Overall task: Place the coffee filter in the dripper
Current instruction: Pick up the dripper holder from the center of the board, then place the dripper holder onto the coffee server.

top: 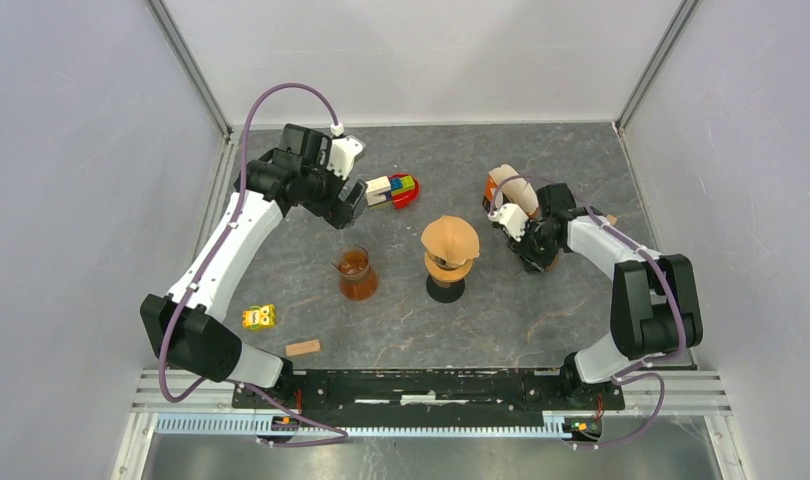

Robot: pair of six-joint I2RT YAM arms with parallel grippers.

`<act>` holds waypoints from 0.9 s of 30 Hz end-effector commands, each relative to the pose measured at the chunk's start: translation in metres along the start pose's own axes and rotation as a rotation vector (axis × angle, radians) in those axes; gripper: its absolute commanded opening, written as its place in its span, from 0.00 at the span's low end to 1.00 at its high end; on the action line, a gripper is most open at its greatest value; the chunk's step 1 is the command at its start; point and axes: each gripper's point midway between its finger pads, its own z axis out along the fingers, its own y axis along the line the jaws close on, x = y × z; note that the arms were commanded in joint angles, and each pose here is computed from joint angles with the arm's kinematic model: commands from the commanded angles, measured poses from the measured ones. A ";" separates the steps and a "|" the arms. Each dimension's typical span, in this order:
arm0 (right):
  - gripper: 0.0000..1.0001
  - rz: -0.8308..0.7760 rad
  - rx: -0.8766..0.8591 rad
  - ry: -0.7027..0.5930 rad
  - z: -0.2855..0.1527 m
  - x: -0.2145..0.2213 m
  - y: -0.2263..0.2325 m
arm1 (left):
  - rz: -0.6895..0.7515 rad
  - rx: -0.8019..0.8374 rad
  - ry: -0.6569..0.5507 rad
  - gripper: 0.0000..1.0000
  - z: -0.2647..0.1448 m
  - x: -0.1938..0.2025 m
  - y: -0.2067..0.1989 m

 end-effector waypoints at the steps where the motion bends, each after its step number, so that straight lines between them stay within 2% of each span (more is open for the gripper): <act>1: 0.19 -0.038 0.050 -0.049 -0.034 -0.026 -0.016 | -0.017 -0.055 -0.070 1.00 -0.008 -0.021 0.015; 3: 0.15 -0.048 0.102 -0.074 -0.059 -0.038 -0.024 | -0.043 -0.060 -0.082 1.00 -0.008 -0.023 0.018; 6: 0.15 -0.052 0.148 -0.140 -0.098 -0.062 -0.029 | -0.108 -0.068 -0.119 1.00 -0.008 -0.028 0.027; 11: 0.13 -0.139 0.223 -0.282 -0.166 -0.133 -0.024 | -0.257 -0.050 -0.215 1.00 -0.014 -0.041 0.040; 15: 0.13 -0.221 0.228 -0.377 -0.199 -0.195 -0.005 | -0.351 -0.049 -0.282 1.00 -0.024 -0.045 0.053; 21: 0.15 -0.395 0.182 -0.477 -0.213 -0.275 0.053 | -0.513 -0.077 -0.345 1.00 -0.036 -0.039 0.080; 27: 0.16 -0.629 0.067 -0.492 -0.178 -0.330 0.155 | -0.648 -0.121 -0.353 1.00 -0.038 -0.022 0.111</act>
